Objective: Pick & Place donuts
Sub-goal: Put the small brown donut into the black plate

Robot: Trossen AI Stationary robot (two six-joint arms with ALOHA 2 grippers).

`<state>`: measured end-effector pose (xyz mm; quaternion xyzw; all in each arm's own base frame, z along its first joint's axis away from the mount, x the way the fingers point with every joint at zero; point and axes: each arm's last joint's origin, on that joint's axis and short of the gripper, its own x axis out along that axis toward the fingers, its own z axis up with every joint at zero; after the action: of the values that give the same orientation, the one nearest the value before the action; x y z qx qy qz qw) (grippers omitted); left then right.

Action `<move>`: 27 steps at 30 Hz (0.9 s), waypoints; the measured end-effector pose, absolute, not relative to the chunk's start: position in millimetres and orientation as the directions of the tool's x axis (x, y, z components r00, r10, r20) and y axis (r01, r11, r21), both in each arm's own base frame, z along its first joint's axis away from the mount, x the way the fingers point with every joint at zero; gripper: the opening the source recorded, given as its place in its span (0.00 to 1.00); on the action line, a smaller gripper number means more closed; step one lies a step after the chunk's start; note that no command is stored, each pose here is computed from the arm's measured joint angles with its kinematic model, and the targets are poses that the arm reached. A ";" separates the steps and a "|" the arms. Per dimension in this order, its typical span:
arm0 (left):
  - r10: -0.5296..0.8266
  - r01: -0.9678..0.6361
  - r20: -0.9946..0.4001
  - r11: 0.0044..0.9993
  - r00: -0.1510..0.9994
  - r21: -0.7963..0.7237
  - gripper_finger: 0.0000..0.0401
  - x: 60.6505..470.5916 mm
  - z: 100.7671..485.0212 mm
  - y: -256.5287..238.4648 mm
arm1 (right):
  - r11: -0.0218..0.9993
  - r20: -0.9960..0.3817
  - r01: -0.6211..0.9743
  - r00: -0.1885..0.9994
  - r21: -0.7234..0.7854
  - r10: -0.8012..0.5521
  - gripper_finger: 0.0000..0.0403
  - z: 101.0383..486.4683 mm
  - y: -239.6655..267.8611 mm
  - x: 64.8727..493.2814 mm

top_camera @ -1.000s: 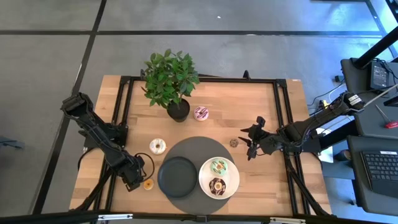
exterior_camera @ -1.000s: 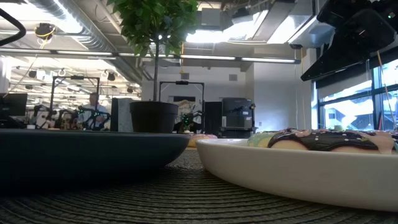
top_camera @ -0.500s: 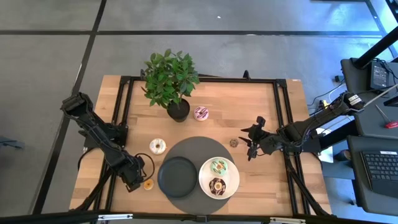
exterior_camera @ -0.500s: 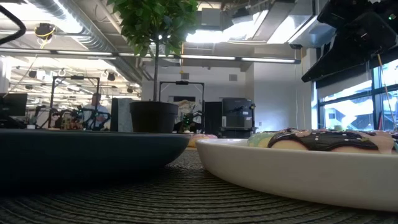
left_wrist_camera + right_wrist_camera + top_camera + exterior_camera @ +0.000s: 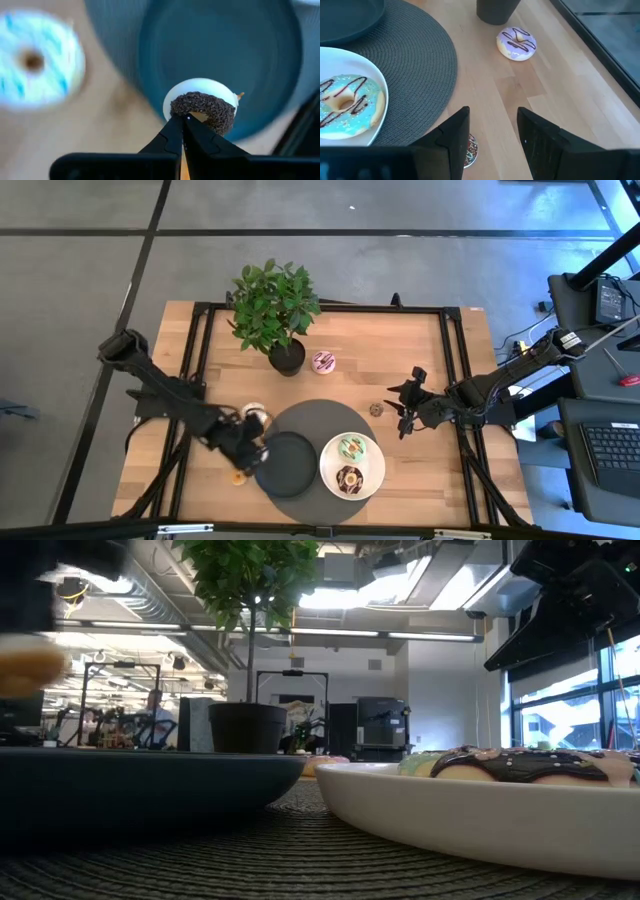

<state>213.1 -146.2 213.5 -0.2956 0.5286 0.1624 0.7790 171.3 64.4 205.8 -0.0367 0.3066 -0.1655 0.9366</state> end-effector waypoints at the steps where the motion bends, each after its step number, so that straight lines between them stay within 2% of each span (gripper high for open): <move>1: -0.048 -0.563 -0.920 0.778 0.389 -0.279 0.01 221.0 212.6 -141.8 | 0.942 -0.562 0.288 0.757 -0.170 -0.333 0.41 205.8 64.4 171.3; 4: -0.032 -0.555 -0.931 0.796 0.363 -0.244 0.01 244.9 207.8 -128.8 | 0.942 -0.562 0.288 0.757 -0.169 -0.333 0.41 205.8 64.4 171.3; 13: -0.149 -0.411 -0.960 0.880 0.236 -0.237 0.01 308.5 197.9 -129.1 | 0.942 -0.563 0.287 0.756 -0.171 -0.333 0.41 205.7 64.3 171.2; 17: -0.118 -0.432 -0.982 0.886 0.148 -0.171 0.01 318.4 193.0 -130.1 | 0.942 -0.563 0.287 0.756 -0.171 -0.333 0.41 205.7 64.3 171.2; 27: -0.089 -0.443 -0.992 0.888 0.094 -0.122 0.01 323.8 179.4 -132.5 | 0.942 -0.564 0.287 0.756 -0.172 -0.333 0.41 205.7 64.3 171.2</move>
<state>323.8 -132.5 179.4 -0.2011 0.6616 0.1244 0.7116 171.2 64.3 205.7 -0.0374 0.3077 -0.1656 0.9362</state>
